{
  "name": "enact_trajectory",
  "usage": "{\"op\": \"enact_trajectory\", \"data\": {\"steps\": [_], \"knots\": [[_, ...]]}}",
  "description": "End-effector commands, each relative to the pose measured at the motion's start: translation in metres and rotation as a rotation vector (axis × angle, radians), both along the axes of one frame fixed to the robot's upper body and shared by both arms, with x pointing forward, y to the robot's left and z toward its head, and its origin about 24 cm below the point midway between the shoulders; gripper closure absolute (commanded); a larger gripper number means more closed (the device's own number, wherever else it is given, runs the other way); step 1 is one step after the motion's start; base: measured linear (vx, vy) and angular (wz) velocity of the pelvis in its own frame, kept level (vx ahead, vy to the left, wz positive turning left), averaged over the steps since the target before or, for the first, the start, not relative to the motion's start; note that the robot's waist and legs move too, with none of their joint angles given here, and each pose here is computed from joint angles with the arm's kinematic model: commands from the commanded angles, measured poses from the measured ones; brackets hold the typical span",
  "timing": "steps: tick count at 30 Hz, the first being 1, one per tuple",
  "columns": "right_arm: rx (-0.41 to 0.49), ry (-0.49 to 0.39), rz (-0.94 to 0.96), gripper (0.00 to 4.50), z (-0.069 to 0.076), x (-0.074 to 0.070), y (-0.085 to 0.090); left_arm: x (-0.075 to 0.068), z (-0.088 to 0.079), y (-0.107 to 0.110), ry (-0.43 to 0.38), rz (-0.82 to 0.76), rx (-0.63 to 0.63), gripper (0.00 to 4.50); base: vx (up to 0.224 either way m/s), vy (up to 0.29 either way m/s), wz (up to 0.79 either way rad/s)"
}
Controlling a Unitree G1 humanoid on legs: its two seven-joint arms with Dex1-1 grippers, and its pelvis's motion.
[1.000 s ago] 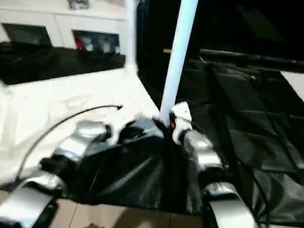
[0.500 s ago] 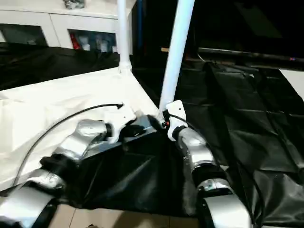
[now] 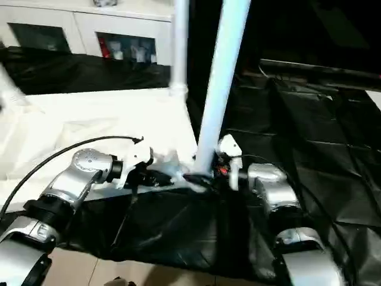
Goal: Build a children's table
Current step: Rotate leg to tighten
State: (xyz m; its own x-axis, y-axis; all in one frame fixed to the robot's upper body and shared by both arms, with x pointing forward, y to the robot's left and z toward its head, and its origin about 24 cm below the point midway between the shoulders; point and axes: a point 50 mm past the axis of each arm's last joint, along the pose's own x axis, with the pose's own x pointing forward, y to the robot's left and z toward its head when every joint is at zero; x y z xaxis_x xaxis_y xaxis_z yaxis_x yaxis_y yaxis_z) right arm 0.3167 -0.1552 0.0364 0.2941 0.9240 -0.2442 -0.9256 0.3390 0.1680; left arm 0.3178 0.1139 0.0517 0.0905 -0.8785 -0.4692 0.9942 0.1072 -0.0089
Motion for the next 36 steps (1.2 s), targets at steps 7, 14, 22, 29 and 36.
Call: {"op": "enact_trajectory", "data": {"steps": [7, 14, 22, 29, 36], "knots": [[-0.019, -0.002, 0.098, 1.73, 0.000, -0.008, 0.006, -0.003, 0.005, 0.001, -0.002, -0.075, 0.012, 4.50, 0.000, 0.000, 0.00], [-0.024, -0.018, 0.026, 2.00, -0.008, -0.009, 0.014, 0.004, 0.005, -0.003, -0.046, 0.026, -0.001, 4.50, 0.000, 0.000, 0.00], [-0.086, -0.046, -0.508, 2.40, -0.028, 0.013, 0.036, 0.021, 0.006, -0.037, -0.129, 0.269, -0.030, 4.50, 0.000, 0.000, 0.00], [-0.051, -0.023, -0.614, 2.47, -0.027, 0.019, 0.073, 0.022, 0.005, -0.057, -0.184, 0.323, -0.019, 4.50, 0.000, 0.000, 0.00], [-0.023, -0.081, -0.593, 1.56, -0.019, 0.023, 0.066, 0.017, 0.003, -0.048, -0.203, 0.239, -0.011, 4.50, 0.000, 0.000, 0.00]]}}
